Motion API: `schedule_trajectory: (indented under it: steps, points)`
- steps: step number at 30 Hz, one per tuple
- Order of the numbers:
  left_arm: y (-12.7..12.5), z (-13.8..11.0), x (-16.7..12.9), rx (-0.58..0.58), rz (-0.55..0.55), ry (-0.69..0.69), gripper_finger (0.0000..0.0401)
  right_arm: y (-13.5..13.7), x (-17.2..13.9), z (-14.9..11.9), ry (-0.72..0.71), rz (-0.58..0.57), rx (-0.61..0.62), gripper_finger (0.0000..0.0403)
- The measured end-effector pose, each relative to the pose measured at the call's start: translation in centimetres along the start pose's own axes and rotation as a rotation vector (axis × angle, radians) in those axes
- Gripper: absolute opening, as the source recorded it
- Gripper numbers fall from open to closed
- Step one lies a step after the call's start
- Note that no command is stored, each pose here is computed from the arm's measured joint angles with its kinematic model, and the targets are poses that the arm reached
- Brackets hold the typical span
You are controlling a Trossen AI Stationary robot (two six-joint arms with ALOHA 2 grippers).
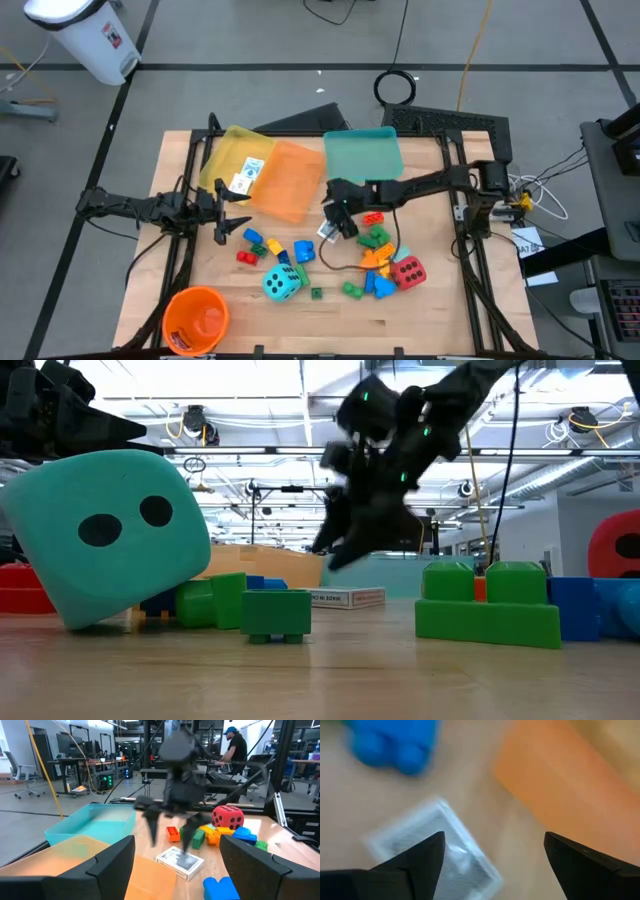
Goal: Pick & Place Toys
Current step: Put the gray deck of cards into the yellow bin
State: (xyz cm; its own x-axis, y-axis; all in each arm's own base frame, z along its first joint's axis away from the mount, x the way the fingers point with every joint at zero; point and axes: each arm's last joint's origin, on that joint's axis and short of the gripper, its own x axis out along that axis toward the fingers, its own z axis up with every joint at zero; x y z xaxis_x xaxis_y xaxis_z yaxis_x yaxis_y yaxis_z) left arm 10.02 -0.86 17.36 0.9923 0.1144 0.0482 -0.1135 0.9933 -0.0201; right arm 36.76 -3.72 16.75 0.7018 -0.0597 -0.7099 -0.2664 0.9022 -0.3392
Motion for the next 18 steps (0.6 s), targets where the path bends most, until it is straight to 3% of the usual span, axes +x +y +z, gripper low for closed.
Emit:
schedule_trajectory:
  steps: [4, 15, 18]
  points:
    - [0.0, 0.0, 0.0, 0.000, 0.000, 0.002, 0.0296, -0.4, 0.3, -1.0, 0.076, -0.064, -0.031, 0.0313]
    - [0.0, 0.0, 0.0, 0.001, 0.000, 0.001, 0.0296, 5.8, -0.5, 0.0, 0.230, 0.008, -0.057, 0.0313]
    - [0.0, 0.0, 0.0, 0.000, 0.000, 0.001, 0.0296, 7.4, -1.0, 1.0, 0.199, 0.018, -0.162, 0.0313]
